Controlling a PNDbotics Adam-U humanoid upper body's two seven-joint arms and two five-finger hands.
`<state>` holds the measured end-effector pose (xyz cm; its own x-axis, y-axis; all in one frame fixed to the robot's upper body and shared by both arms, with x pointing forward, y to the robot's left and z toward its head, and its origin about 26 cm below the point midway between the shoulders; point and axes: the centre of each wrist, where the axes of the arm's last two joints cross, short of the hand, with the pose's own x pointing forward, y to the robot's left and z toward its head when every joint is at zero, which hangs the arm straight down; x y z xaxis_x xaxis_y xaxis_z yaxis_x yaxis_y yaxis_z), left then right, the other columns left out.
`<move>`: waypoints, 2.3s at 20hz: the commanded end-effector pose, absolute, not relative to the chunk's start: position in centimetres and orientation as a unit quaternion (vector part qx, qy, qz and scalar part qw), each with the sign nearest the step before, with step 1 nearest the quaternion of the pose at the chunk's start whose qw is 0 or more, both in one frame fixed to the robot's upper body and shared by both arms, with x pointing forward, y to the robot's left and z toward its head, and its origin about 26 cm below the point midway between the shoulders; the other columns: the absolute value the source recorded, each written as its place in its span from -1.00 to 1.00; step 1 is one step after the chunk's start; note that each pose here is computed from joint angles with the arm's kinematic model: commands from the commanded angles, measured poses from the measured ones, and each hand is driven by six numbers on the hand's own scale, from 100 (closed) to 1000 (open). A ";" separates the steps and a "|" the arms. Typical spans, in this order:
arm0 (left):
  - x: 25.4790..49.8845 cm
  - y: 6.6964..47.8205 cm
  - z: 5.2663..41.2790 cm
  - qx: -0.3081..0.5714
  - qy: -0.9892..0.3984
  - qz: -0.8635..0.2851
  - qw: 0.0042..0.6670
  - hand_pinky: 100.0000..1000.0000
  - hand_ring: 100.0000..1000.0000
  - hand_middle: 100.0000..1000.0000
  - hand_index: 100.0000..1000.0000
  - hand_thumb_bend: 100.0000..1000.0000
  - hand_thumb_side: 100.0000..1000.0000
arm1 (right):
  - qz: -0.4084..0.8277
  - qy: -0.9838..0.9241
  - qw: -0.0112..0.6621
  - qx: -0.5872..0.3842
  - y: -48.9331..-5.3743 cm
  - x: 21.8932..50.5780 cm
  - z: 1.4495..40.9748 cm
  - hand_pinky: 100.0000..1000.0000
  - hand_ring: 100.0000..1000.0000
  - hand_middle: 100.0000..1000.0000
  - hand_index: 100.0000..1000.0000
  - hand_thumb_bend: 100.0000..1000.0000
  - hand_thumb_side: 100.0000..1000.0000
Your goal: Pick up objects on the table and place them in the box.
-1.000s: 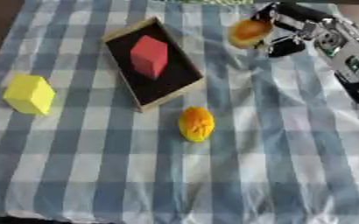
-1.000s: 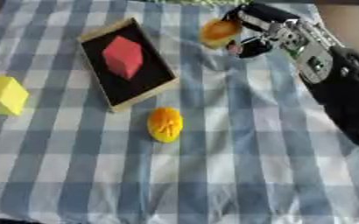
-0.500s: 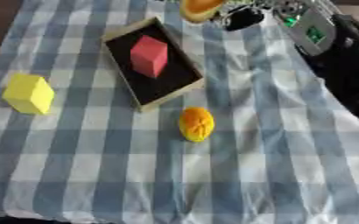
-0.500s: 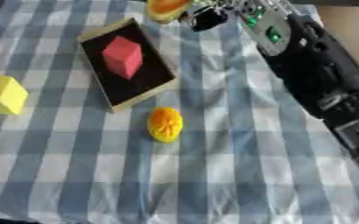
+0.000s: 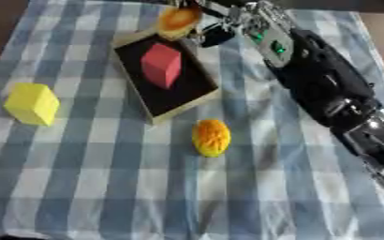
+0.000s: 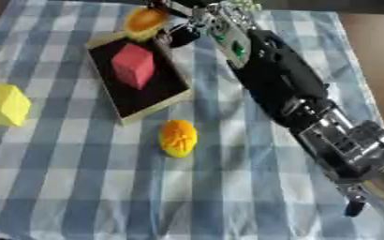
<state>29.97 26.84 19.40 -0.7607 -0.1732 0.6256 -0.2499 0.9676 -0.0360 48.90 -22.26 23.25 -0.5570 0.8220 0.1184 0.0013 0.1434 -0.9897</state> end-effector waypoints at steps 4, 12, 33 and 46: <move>29.9 26.4 20.5 0.099 -0.945 0.049 0.309 0.51 0.43 0.52 0.64 -0.67 0.01 | 0.541 -0.684 0.361 -0.331 -22.0 49.6 24.0 0.74 0.54 0.08 0.32 -1.00 -1.00; 29.9 26.3 20.5 0.095 -0.944 0.047 0.311 0.51 0.43 0.52 0.64 -0.68 0.02 | 0.517 -0.689 0.375 -0.343 -21.7 49.9 23.9 0.75 0.56 0.12 0.37 -1.00 -1.00; 29.9 26.3 20.4 0.092 -0.944 0.053 0.313 0.51 0.43 0.52 0.65 -0.70 0.04 | 0.628 -0.595 0.352 -0.357 -21.9 49.9 23.7 1.00 1.00 0.90 1.00 -0.74 -1.00; 29.9 26.4 20.3 0.092 -0.943 0.055 0.315 0.52 0.43 0.52 0.65 -0.70 0.04 | 0.609 -0.610 0.356 -0.360 -22.0 49.7 25.4 1.00 1.00 0.97 1.00 -0.41 -1.00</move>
